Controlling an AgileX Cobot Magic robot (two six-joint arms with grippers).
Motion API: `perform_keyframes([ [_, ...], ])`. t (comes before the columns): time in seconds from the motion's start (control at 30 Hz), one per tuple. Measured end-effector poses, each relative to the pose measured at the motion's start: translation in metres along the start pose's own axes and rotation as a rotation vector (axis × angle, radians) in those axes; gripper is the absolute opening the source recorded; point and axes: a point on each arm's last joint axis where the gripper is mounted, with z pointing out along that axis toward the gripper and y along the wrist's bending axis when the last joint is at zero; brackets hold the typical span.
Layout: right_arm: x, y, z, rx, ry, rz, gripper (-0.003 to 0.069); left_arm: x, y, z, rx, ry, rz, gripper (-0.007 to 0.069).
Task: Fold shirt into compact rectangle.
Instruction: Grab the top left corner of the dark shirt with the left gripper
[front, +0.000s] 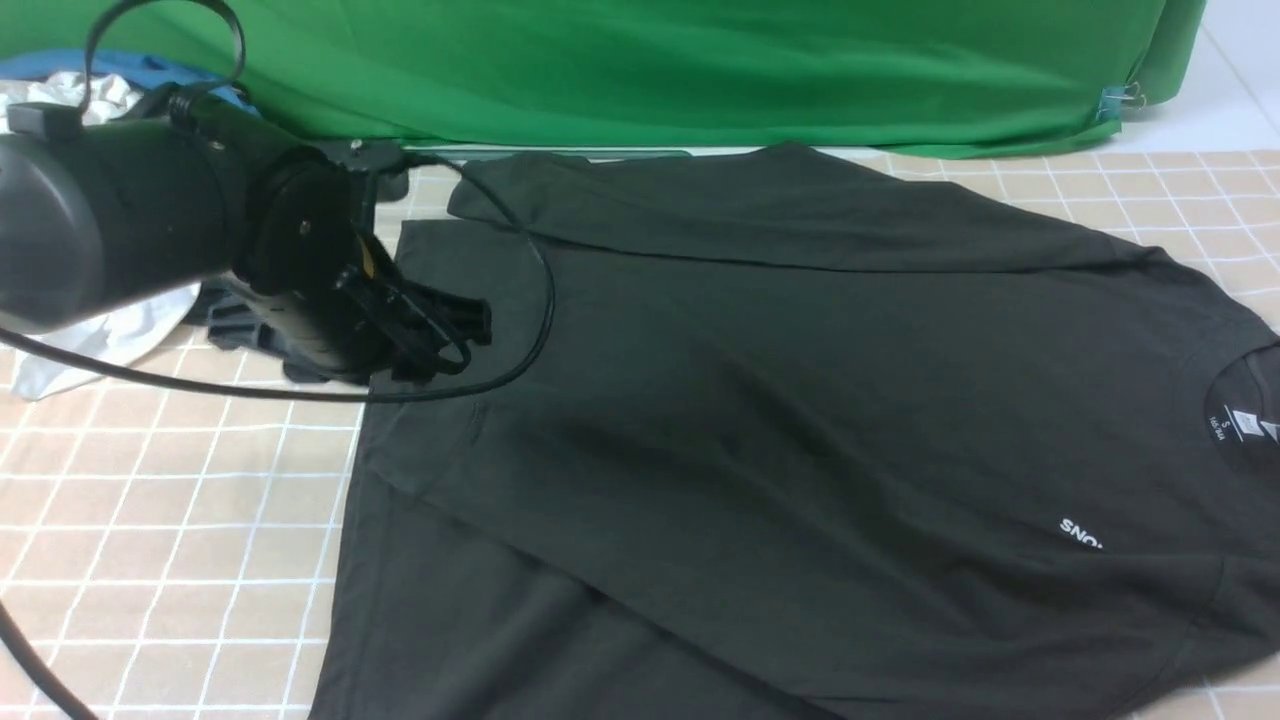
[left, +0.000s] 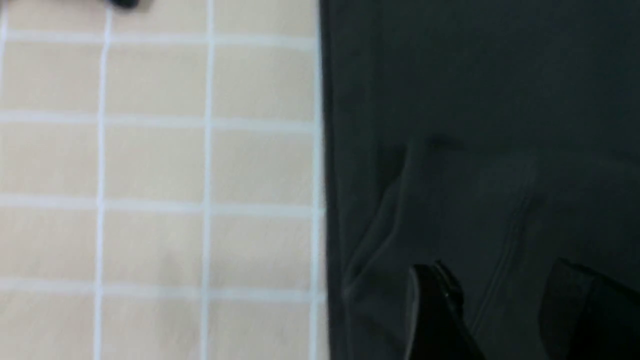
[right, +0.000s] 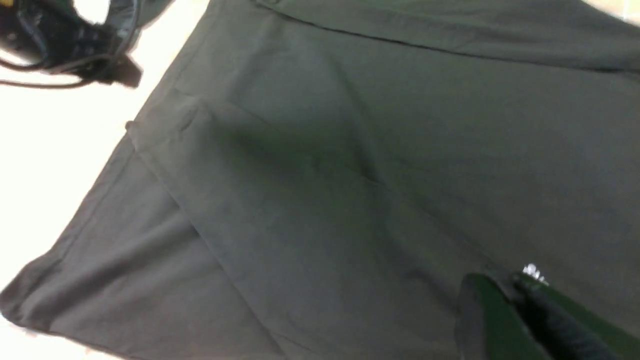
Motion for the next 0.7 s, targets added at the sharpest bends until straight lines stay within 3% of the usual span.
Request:
perform_keyframes([
  [0.13, 0.004, -0.007, 0.014, 0.024, 0.149, 0.031, 0.0062, 0.011, 0.0, -0.017, 0.053, 0.037, -0.029, 0.0153],
  [0.2, 0.009, -0.016, 0.031, 0.059, 0.307, 0.054, 0.0058, 0.028, -0.005, -0.032, 0.132, 0.032, -0.012, 0.0054],
  [0.3, 0.014, -0.027, 0.051, 0.087, 0.469, 0.071, 0.006, 0.063, -0.011, -0.047, 0.224, 0.042, -0.002, 0.0011],
  [0.43, 0.017, -0.037, 0.074, 0.104, 0.579, 0.115, 0.011, 0.108, -0.018, -0.048, 0.285, 0.114, 0.007, 0.0011],
  [0.6, 0.021, -0.05, 0.1, 0.151, 0.661, 0.145, 0.0371, 0.155, -0.011, -0.027, 0.241, 0.254, -0.033, 0.0011],
  [0.63, 0.021, -0.051, 0.101, 0.155, 0.665, 0.142, 0.0381, 0.155, -0.011, -0.027, 0.241, 0.253, -0.033, 0.0011],
  [0.67, 0.023, -0.056, 0.108, 0.176, 0.687, 0.147, 0.0454, 0.159, -0.01, -0.024, 0.235, 0.26, -0.039, 0.0011],
  [0.7, 0.023, -0.056, 0.109, 0.18, 0.687, 0.148, 0.0461, 0.16, -0.009, -0.023, 0.234, 0.26, -0.04, 0.0011],
])
